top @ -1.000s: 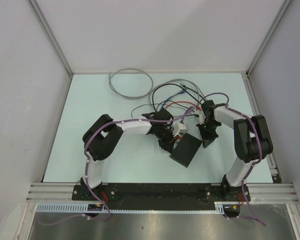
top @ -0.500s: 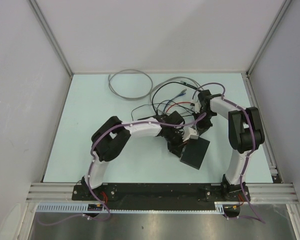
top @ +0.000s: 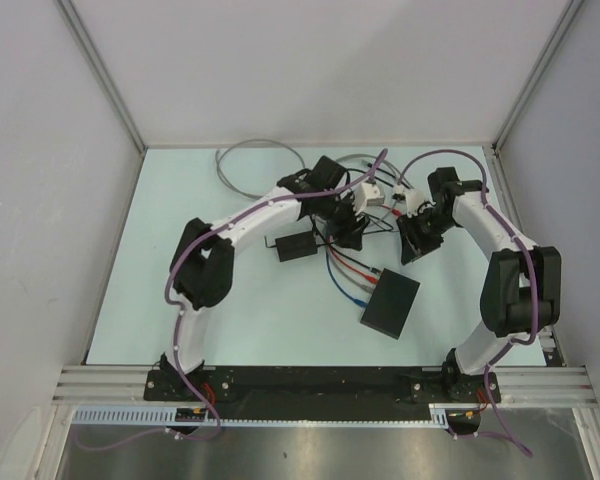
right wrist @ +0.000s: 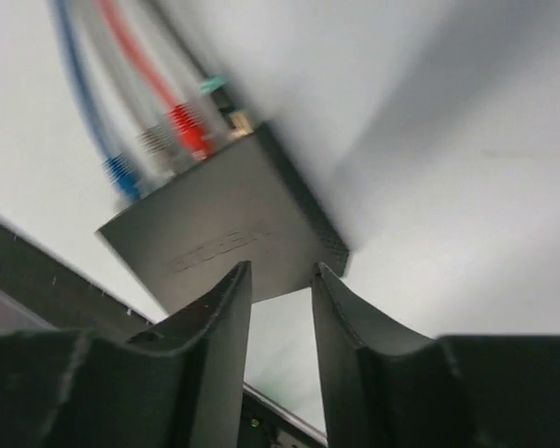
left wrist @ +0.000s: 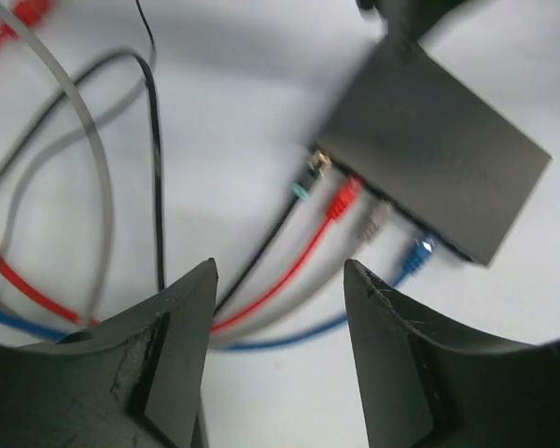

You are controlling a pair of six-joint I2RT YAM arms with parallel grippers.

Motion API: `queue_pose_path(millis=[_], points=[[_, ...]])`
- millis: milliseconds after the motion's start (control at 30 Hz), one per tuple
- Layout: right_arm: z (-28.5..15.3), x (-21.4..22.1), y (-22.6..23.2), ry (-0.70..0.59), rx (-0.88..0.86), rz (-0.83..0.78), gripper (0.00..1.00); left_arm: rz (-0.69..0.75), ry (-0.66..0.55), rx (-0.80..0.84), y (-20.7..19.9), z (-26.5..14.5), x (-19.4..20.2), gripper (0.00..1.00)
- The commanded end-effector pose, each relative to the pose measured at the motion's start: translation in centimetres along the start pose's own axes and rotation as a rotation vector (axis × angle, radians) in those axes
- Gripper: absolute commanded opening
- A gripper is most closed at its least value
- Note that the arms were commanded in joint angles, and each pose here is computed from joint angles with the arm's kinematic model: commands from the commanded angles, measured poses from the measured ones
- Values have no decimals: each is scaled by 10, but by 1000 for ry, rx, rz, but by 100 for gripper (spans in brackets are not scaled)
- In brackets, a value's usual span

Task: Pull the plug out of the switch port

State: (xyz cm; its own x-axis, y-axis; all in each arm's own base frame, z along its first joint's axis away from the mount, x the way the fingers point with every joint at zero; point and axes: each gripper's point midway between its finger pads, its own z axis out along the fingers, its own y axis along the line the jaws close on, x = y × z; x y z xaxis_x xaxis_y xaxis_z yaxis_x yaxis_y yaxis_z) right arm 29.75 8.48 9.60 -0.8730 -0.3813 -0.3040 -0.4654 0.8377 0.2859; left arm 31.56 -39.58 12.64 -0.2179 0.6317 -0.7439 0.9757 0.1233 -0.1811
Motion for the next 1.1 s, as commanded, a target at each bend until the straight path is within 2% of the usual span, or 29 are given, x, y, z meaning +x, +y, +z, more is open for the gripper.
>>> queue_pose_path(millis=[0, 67, 233, 533, 700, 800, 1067], points=[[-20, 6, 54, -45, -293, -272, 40, 27, -1, 72, 8, 20, -14, 62], [-18, 10, 57, -42, -317, -320, 40, 43, -21, 118, 7, 22, -24, 62], [-10, 17, 53, -50, -322, -338, 38, -5, -23, 170, 15, 46, -17, 60], [7, 47, 48, -67, -269, -401, 35, -219, -72, 258, 13, 77, -11, 60], [12, 56, 50, -103, -243, -463, 34, -260, -82, 267, 16, 87, -9, 59], [19, 69, 50, -66, -240, -492, 34, -279, -78, 267, 20, 93, -5, 60], [29, 73, 54, -59, -235, -470, 34, -336, -53, 318, 14, 103, 12, 57]])
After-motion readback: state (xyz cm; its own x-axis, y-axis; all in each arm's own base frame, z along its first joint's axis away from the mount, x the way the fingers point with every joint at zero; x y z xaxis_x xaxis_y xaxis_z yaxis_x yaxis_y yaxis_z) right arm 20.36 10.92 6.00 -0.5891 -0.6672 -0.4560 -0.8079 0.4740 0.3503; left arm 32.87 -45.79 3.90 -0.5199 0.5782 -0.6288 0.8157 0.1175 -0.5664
